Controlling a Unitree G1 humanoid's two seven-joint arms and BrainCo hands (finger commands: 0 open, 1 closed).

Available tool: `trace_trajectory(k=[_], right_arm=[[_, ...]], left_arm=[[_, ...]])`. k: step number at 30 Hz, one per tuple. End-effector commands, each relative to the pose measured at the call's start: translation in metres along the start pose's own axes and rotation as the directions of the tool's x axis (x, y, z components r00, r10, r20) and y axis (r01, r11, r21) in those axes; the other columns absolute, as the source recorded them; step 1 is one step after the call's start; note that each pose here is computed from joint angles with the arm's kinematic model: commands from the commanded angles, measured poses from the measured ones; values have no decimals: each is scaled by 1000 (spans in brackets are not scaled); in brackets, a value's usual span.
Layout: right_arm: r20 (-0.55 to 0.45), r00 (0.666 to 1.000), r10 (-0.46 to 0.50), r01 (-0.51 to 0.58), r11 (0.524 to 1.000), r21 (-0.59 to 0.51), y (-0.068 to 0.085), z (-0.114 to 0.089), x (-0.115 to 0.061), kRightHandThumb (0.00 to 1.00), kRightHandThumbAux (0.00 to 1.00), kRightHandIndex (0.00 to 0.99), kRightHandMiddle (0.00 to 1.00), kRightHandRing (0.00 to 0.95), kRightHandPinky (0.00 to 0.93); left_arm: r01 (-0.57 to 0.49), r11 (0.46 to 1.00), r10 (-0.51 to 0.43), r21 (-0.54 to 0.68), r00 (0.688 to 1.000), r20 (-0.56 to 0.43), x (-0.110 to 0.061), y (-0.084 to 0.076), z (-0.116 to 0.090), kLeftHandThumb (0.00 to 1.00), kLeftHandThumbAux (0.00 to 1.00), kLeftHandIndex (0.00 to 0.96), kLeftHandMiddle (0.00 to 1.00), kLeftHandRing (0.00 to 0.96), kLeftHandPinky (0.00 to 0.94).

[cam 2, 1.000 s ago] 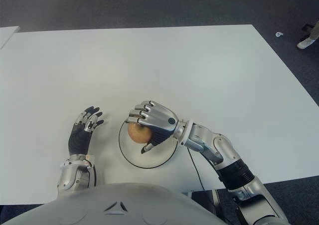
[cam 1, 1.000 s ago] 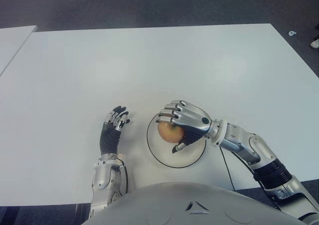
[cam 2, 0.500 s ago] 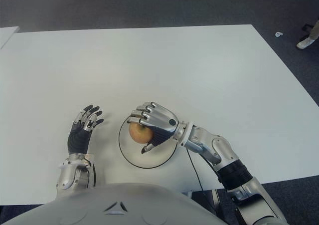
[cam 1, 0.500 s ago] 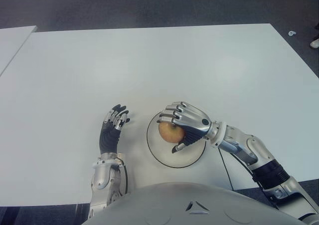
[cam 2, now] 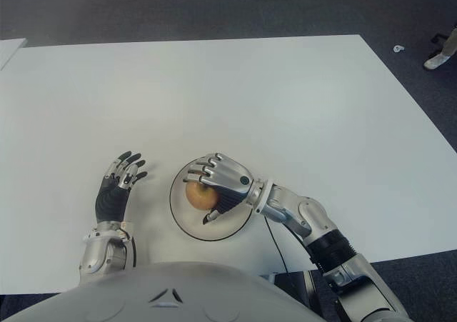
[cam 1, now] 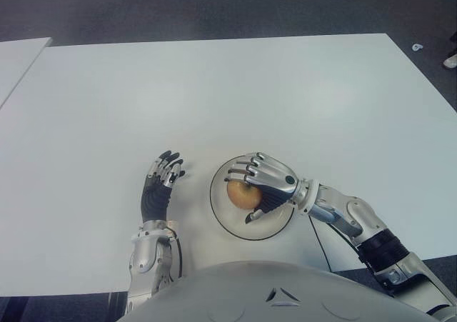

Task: Put the apples into the plate.

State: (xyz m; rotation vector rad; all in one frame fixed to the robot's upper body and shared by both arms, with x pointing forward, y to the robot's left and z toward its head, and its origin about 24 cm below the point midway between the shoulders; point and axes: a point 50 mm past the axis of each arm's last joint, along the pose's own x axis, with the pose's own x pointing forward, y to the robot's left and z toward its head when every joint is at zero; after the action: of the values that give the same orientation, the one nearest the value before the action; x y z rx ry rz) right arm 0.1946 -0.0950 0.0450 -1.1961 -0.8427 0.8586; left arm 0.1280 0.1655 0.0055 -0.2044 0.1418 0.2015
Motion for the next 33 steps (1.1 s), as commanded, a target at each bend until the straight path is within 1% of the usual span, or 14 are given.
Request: trace_trajectory(k=[1,13,16,19,20,22,23,25,26,28,29,30,32,33], right_arm=[[-15,1000,11,-11,1000,2,0,-3,0,730,707,441,859,857,853],[-34,999,24,-24,1000,8,6,-3,-4,729,707,441,870,864,872],[-36,999,10,-9,1000,12,6,-3,-4,727,708,441,867,861,864],[-41,999,-9,10,1000,21,7,-4,-4,723,707,441,842,833,824],[-43,999,-16,17,1000,24,7,-4,-4,719,707,440,809,791,777],[-46,998,-30,31,999,29,7,-4,-4,715,708,440,780,755,735],[-47,998,-35,37,999,30,6,-5,-4,705,709,435,694,679,673],[-45,997,-58,59,998,24,4,-6,-3,697,710,432,618,612,618],[-42,997,-71,72,997,18,2,-6,-3,511,591,317,434,431,450],[-38,996,-85,86,996,12,1,-6,-3,345,489,215,272,271,302],[-38,996,-86,86,996,12,1,-6,-3,283,450,177,211,211,246],[-29,995,-93,93,996,2,0,-6,-3,260,437,163,189,190,226],[-18,995,-102,102,995,-10,-1,-6,-3,158,363,67,86,79,106],[-15,994,-104,104,994,-13,-1,-6,-3,144,353,54,71,64,89]], left_arm=[[-22,1000,22,-16,999,-25,-3,-2,-3,416,605,192,232,261,305],[-19,1000,19,-25,999,-27,-4,-3,-2,395,593,194,227,256,294],[-21,1000,20,-22,999,-25,-4,-3,-2,392,592,195,224,252,289],[-23,1000,23,-19,999,-23,-3,-3,-2,392,592,196,223,251,292],[-24,1000,23,-18,999,-23,-3,-3,-2,393,592,196,223,252,297],[-25,1000,25,-16,999,-22,-3,-3,-2,394,591,197,224,252,302],[-25,1000,25,-16,999,-22,-3,-3,-2,395,591,195,223,253,303],[-25,1000,25,-15,1000,-19,-2,-3,-2,397,591,194,223,253,304],[-25,1000,25,-15,1000,-17,-2,-3,-2,400,595,194,224,253,305],[-26,1000,25,-15,1000,-14,-1,-3,-2,405,598,193,224,254,306],[-26,1000,25,-15,1000,-14,-1,-3,-2,406,599,193,224,254,307],[-24,1000,24,-15,1000,-13,-1,-3,-1,407,599,193,224,254,307],[-23,1000,23,-16,1000,-12,-1,-3,-1,407,600,194,224,253,305],[-23,1000,22,-16,1000,-12,-1,-3,-1,407,600,194,224,253,305]])
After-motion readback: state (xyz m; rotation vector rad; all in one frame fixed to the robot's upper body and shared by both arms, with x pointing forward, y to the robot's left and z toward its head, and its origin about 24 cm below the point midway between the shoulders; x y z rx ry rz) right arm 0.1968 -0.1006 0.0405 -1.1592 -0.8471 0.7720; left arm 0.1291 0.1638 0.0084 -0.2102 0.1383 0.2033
